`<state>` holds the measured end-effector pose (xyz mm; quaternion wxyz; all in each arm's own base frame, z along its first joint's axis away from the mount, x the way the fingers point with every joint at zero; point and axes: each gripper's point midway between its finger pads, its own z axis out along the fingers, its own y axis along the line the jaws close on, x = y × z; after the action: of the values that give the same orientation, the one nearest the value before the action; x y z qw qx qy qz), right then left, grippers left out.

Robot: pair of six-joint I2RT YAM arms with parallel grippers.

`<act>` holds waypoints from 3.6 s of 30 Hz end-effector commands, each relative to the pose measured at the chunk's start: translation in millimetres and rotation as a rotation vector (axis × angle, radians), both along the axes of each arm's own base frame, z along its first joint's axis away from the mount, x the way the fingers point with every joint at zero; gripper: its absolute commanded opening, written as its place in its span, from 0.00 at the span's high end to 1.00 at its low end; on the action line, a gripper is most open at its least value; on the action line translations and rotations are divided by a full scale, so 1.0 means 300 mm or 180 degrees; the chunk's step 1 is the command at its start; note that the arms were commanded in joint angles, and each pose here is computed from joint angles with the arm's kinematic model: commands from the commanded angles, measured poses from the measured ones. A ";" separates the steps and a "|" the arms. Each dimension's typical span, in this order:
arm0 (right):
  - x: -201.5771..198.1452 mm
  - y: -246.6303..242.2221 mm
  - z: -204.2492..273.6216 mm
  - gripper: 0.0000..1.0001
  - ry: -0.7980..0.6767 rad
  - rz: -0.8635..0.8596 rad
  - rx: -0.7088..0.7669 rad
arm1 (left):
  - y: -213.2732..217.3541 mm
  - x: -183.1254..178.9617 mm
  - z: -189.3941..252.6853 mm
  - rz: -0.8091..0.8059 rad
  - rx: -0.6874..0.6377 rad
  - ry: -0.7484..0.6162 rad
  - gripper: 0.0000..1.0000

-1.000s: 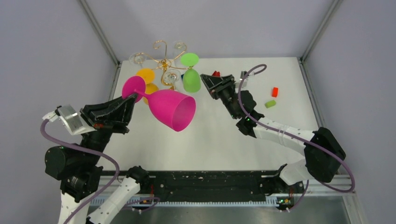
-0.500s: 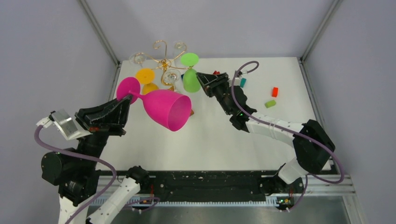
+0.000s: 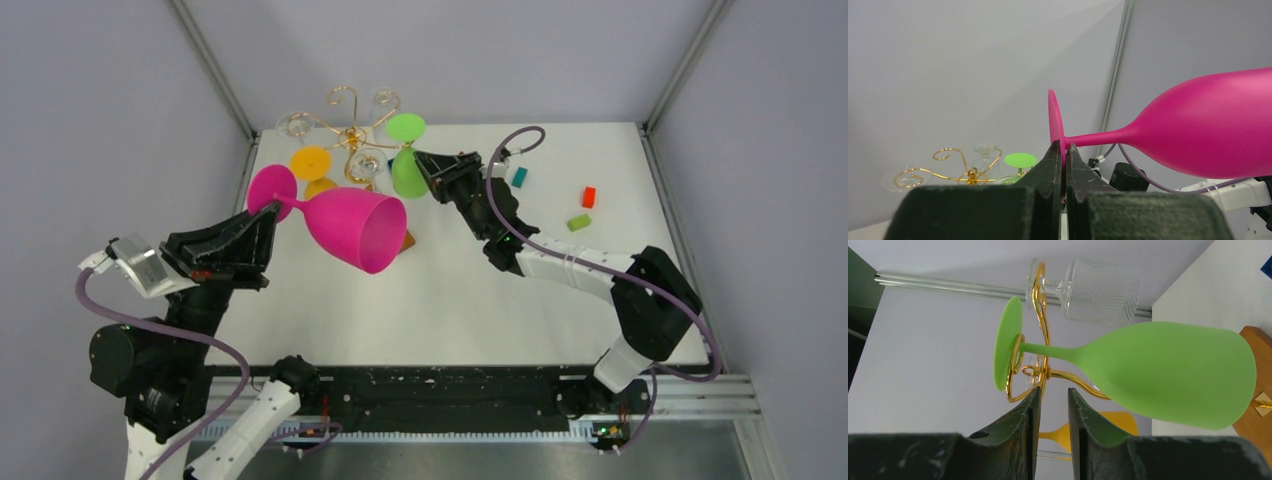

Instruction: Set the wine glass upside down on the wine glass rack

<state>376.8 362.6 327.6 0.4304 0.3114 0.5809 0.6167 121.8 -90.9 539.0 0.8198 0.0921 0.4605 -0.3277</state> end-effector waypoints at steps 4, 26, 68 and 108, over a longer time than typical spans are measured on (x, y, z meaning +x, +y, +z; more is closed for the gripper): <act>0.019 0.007 0.124 0.74 -0.0222 0.0015 0.0239 | 0.054 -0.043 0.039 0.0165 -0.0100 -0.0166 1.00; 0.022 0.009 0.167 0.74 -0.0348 0.0062 0.0296 | 0.053 -0.040 0.036 0.0162 -0.0105 -0.0129 1.00; -0.002 -0.027 0.223 0.75 -0.0503 0.0059 0.0391 | 0.059 -0.017 0.000 0.0237 -0.0094 -0.0052 1.00; -0.013 -0.040 0.142 0.77 -0.0391 0.0048 0.0286 | 0.061 -0.004 -0.015 0.0276 -0.0089 -0.0011 1.00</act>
<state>370.1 353.2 363.9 0.4422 0.2885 0.5428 0.6531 125.3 -79.1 526.8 0.8222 0.0687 0.4765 -0.3038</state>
